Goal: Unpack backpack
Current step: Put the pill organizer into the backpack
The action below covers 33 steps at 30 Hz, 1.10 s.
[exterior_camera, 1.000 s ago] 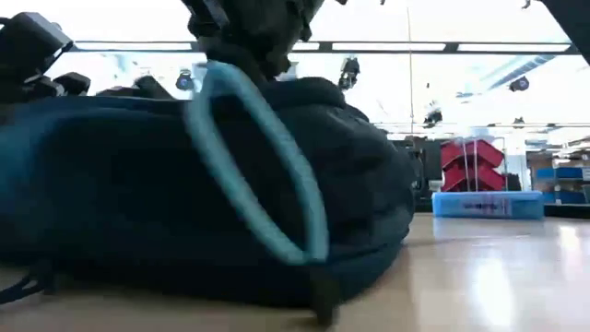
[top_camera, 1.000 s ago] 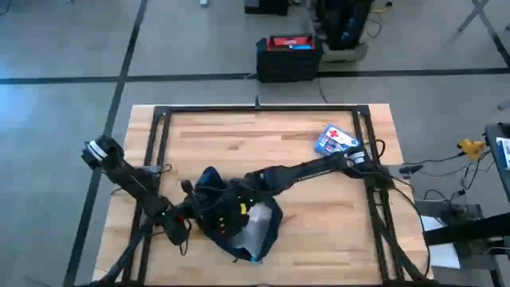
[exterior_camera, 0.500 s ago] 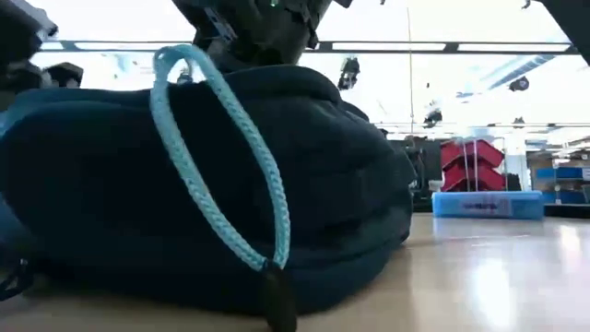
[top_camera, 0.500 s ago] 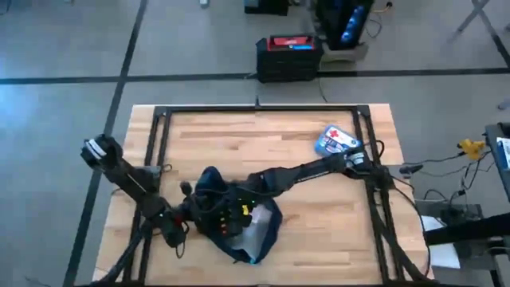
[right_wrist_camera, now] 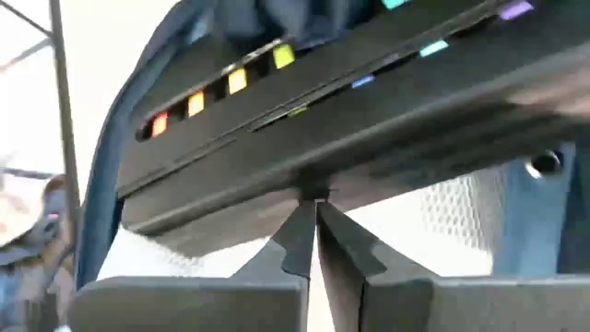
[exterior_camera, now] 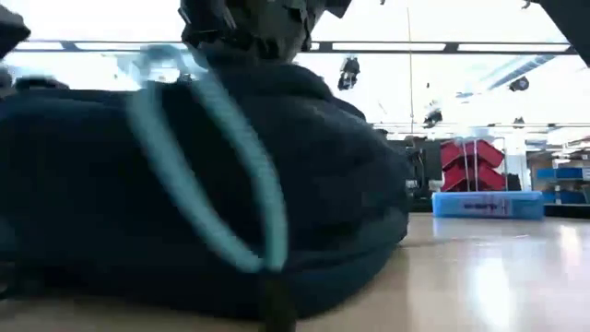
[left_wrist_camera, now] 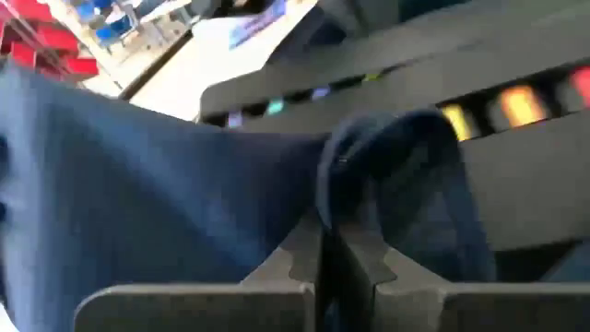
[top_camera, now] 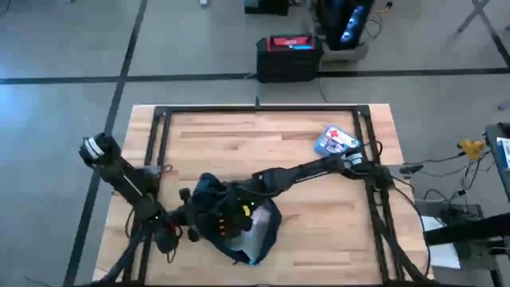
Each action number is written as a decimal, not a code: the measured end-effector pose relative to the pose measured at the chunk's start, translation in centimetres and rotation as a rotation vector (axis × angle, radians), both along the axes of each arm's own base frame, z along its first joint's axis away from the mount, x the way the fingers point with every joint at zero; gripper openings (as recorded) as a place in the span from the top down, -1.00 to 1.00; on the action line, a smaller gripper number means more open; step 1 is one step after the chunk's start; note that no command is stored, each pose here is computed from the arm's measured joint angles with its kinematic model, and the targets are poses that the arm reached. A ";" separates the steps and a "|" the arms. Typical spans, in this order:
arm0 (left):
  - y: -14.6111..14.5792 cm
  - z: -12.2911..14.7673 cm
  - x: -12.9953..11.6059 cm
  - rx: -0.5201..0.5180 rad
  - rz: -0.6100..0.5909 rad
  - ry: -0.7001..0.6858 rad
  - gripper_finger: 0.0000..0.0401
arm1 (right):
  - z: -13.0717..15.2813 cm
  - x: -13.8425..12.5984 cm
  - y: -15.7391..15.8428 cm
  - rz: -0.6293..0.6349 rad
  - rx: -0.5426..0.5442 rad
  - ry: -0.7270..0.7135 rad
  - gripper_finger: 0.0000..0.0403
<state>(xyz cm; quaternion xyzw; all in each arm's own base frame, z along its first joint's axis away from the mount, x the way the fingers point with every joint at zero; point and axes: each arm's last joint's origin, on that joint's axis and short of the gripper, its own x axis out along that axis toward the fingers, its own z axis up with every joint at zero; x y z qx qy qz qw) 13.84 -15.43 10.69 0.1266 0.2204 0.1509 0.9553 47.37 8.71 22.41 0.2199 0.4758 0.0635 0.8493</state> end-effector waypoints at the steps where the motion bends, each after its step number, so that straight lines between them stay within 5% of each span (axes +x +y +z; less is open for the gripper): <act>1: 0.0 -0.2 0.0 0.000 0.004 0.002 1.00 | 0.0 0.1 0.1 0.011 0.007 -0.012 1.00; 15: 0.2 -1.5 0.0 0.009 0.006 0.054 1.00 | -0.4 -0.7 -2.7 -0.097 -0.056 0.120 1.00; 33: 1.0 -1.7 0.6 0.007 0.037 0.089 1.00 | 0.1 0.4 -1.9 -0.015 0.038 -0.005 1.00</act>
